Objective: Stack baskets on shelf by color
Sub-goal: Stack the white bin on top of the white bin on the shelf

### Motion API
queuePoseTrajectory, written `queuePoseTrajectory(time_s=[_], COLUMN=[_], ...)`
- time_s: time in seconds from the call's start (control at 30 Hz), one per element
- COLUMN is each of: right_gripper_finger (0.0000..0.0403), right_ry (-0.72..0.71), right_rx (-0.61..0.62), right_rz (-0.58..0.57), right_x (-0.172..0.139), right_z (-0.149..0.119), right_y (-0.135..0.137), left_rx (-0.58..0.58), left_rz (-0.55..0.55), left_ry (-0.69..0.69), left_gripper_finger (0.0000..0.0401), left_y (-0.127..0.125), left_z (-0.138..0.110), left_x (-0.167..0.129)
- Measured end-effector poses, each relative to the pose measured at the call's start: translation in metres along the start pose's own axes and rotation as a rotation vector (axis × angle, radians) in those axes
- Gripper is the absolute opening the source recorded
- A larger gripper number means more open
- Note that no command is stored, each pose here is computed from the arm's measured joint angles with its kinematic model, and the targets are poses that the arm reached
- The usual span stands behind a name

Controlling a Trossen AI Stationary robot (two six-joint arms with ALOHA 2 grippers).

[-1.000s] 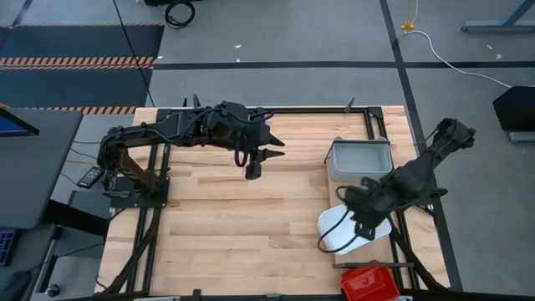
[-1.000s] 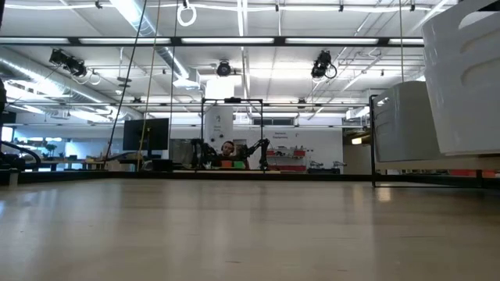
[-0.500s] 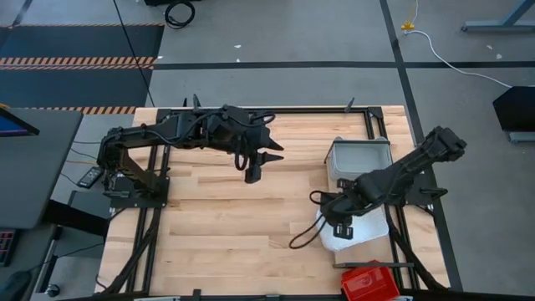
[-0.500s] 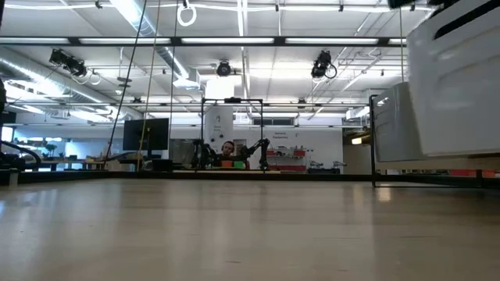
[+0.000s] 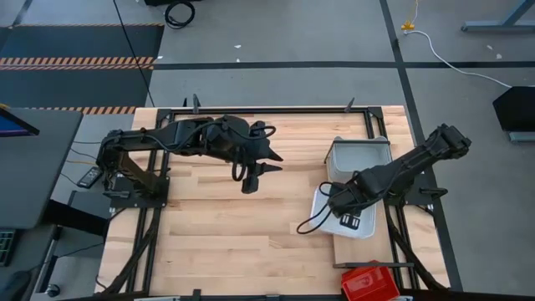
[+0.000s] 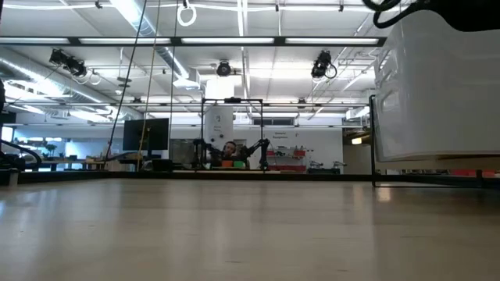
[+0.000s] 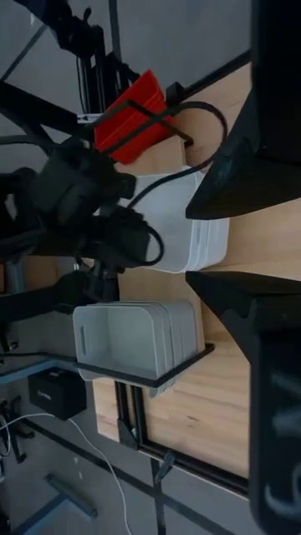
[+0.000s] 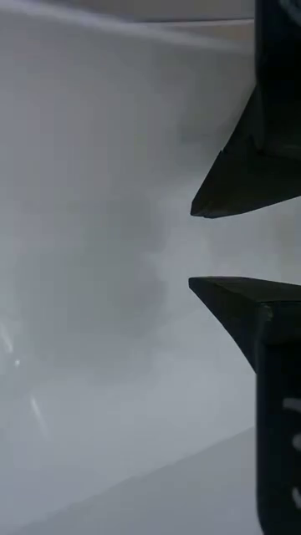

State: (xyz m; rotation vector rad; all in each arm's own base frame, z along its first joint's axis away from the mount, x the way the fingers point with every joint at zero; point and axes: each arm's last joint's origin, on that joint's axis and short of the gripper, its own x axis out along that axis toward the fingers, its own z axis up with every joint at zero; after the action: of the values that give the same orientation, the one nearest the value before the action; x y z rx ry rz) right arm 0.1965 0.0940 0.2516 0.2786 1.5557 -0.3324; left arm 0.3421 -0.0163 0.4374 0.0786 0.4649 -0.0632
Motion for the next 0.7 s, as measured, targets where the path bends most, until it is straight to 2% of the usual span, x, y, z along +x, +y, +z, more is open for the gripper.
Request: queuePoseTrajectory(time_s=[0.2, 0.3, 0.47, 0.7], right_gripper_finger=[0.0130, 0.0130, 0.0130, 0.0130], right_ry=[0.069, 0.025, -0.184, -0.587], right_rx=[0.050, 0.124, 0.187, 0.089], right_rz=[0.047, 0.129, 0.293, 0.398], right_x=[-0.017, -0.037, -0.078, -0.131], right_z=[-0.022, -0.029, -0.025, 0.012], right_y=[-0.013, -0.017, -0.017, -0.005], left_rx=[0.024, 0.047, 0.051, 0.014], left_rz=[0.006, 0.007, 0.008, 0.030], left_ry=[0.000, 0.000, -0.001, 0.035], left_gripper_finger=[0.0117, 0.0117, 0.0117, 0.0117], left_y=[0.002, 0.002, 0.004, 0.013], left_z=[0.000, 0.000, 0.000, -0.004], left_x=[0.000, 0.000, 0.000, -0.001])
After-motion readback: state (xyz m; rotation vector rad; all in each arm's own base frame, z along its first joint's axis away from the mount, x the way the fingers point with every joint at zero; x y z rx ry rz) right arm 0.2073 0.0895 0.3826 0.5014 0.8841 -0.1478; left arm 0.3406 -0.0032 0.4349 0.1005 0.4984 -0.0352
